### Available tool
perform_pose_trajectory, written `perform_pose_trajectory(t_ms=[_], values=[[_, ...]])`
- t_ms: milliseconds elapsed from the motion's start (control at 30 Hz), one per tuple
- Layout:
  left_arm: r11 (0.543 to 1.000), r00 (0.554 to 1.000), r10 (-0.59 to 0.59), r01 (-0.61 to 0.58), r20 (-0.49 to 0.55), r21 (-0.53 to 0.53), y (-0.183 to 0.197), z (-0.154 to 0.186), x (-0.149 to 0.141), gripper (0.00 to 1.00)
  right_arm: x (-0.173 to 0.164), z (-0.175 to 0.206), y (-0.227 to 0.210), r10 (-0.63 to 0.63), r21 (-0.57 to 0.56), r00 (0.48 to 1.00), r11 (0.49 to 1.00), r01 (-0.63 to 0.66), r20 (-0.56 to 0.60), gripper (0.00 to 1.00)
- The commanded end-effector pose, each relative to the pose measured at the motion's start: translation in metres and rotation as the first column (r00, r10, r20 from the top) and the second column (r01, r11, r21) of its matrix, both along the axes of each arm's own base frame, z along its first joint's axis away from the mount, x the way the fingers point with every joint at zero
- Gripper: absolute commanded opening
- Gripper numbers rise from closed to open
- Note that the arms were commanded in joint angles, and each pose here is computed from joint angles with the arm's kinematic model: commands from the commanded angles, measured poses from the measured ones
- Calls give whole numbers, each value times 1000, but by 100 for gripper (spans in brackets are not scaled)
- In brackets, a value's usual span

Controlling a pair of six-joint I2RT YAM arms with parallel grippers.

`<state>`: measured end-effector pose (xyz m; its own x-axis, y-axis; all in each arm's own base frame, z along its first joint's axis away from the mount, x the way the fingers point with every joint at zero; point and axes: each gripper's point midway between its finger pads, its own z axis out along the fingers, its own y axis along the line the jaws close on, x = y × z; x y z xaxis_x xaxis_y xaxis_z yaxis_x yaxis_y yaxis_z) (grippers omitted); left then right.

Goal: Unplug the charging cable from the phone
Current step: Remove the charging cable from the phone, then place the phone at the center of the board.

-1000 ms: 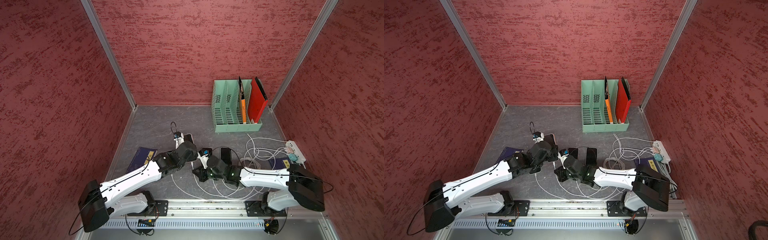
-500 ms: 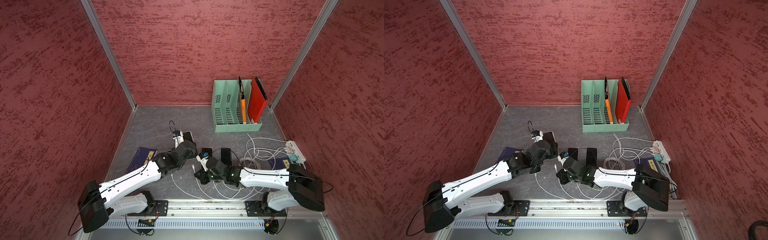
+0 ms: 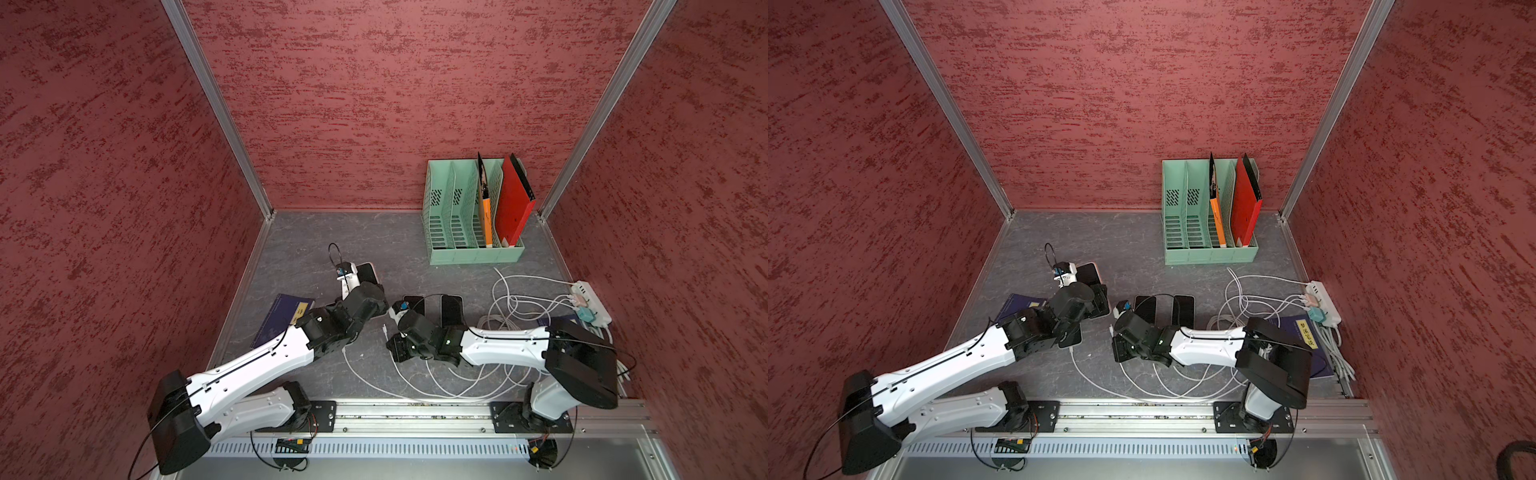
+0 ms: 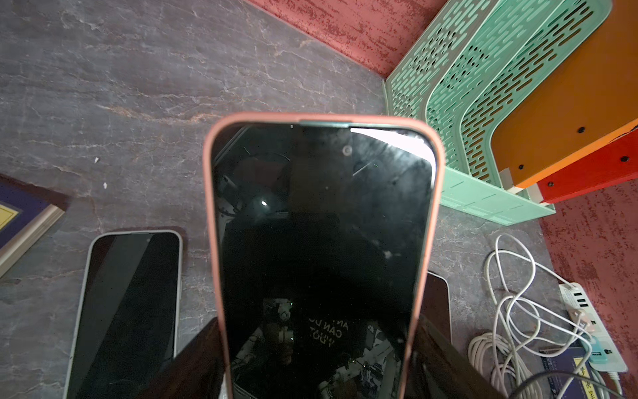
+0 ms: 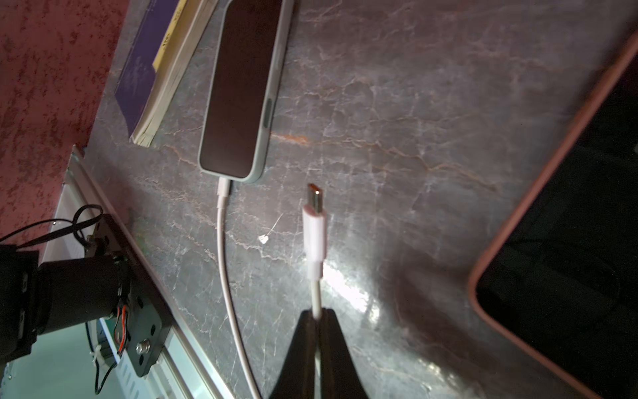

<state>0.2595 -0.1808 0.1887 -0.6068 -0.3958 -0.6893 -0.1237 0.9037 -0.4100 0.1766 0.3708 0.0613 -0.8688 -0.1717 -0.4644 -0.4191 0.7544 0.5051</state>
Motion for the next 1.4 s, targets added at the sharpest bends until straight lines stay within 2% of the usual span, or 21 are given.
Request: perform_pose_trajectory(t_ms=[0, 133, 233, 367, 667, 900, 1100, 1367], values=[[1000, 1000, 7, -8, -19, -5, 3, -8, -3, 0, 9, 1, 0, -37, -6, 999, 999, 37, 4, 8], [1000, 998, 7, -7, -59, 12, 2, -20, 0, 0, 8, -6, -1, -44, -18, 999, 999, 44, -9, 25], [1000, 995, 2, 0, -99, 24, 0, -30, 1, 0, 9, -7, -4, -55, -23, 998, 998, 55, -9, 46], [999, 992, 3, 2, -125, 43, 0, -42, 2, 0, 10, -4, -8, -68, -19, 998, 998, 68, 2, 62], [990, 970, -8, 41, -242, 132, -2, -79, 5, 0, 15, 39, -26, -128, 70, 989, 990, 122, 76, 67], [963, 930, -18, 115, -368, 244, -10, -110, 10, 0, 26, 58, -74, -288, 65, 951, 957, 282, 111, 75], [959, 894, -57, 173, -444, 226, -26, -136, 9, 0, 27, 65, -89, -339, 105, 937, 938, 330, 89, 80], [944, 863, -27, 188, -505, 270, -24, -153, 7, 0, 30, 75, -99, -368, 114, 925, 927, 358, 88, 82]])
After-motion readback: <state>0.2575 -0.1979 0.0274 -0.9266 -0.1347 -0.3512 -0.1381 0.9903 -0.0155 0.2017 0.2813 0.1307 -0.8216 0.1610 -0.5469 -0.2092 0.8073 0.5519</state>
